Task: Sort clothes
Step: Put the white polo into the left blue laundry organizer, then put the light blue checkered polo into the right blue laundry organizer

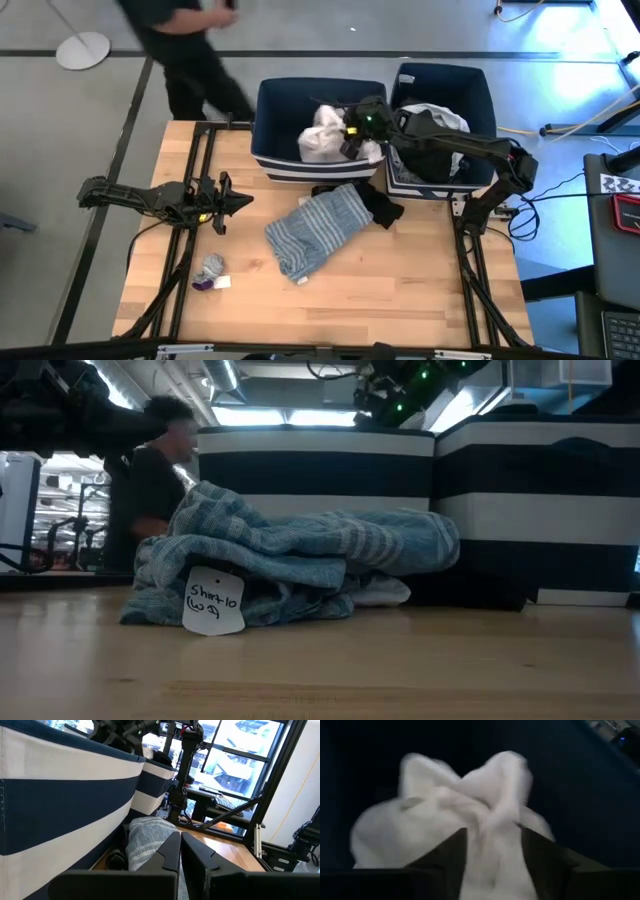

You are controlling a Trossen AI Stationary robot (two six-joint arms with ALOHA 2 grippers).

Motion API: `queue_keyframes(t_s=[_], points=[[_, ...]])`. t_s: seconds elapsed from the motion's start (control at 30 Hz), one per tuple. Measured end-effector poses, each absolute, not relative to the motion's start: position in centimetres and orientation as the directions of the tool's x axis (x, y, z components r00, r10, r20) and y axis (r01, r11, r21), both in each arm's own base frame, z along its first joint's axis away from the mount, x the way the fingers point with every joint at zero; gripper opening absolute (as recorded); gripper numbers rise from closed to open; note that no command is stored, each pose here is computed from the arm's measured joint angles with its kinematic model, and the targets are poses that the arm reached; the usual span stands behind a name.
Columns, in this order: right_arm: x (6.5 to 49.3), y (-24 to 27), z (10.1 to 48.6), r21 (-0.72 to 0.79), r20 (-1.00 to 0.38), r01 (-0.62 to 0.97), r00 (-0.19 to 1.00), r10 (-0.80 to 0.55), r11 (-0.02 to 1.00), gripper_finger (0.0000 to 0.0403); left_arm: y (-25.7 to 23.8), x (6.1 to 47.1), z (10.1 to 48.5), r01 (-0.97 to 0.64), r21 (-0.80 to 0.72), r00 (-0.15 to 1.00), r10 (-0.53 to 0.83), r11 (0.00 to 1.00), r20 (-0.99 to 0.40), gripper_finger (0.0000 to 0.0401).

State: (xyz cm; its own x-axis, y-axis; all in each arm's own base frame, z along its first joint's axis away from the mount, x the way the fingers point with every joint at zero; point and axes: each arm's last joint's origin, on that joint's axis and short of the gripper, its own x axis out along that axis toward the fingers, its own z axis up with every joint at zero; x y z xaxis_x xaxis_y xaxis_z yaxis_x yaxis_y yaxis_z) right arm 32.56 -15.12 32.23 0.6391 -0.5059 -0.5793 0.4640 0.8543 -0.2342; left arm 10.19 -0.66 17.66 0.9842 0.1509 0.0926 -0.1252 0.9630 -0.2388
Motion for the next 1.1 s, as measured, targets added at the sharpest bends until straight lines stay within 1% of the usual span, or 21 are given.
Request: queue_keyframes(t_s=[0.07,0.17,0.23,0.33,0.43,0.53,0.7,0.83,0.93,1.1], points=[[32.3,-15.0,33.5,-0.235,-0.599,0.471,0.619,-0.508,0.850,0.0222,-0.7,10.2,17.7,-0.125,-0.239,0.984,0.151,0.963,0.092,0.0004],[31.6,-14.7,35.8,-0.232,-0.632,0.466,0.595,-0.497,0.854,0.0269,-0.7,10.2,17.7,-0.125,-0.239,0.984,0.151,0.963,0.093,0.0004],[31.3,-14.0,37.3,-0.217,-0.658,0.441,0.593,-0.464,0.871,0.0290,-0.7,10.2,17.7,-0.125,-0.239,0.984,0.151,0.963,0.092,0.0004],[30.8,-12.4,39.3,-0.199,-0.686,0.407,0.592,-0.423,0.892,0.0310,-0.7,10.2,17.6,-0.125,-0.246,0.985,0.151,0.961,0.087,0.0004],[30.8,-10.0,40.2,-0.186,-0.713,0.352,0.594,-0.372,0.917,0.0317,-0.7,10.2,17.5,-0.128,-0.253,0.986,0.151,0.959,0.072,0.0004],[31.4,-7.0,40.1,-0.181,-0.735,0.267,0.603,-0.311,0.947,0.0319,-0.7,10.2,17.4,-0.129,-0.264,0.986,0.151,0.956,0.064,0.0004],[32.1,-1.2,39.3,-0.176,-0.761,0.091,0.619,-0.194,0.980,0.0319,-0.7,10.2,17.4,-0.130,-0.252,0.987,0.150,0.959,0.064,0.0004],[32.1,3.5,38.3,-0.199,-0.772,-0.027,0.620,-0.140,0.980,0.0319,-0.7,10.2,17.4,-0.130,-0.243,0.986,0.151,0.961,0.068,0.0004],[32.0,6.5,36.7,-0.244,-0.768,-0.063,0.622,-0.153,0.968,0.0319,-0.7,10.2,17.5,-0.129,-0.240,0.986,0.151,0.962,0.075,0.0004],[32.1,10.1,32.0,-0.268,-0.757,-0.138,0.642,-0.120,0.953,0.0319,-0.7,10.2,17.5,-0.129,-0.241,0.986,0.151,0.962,0.074,0.0004]])
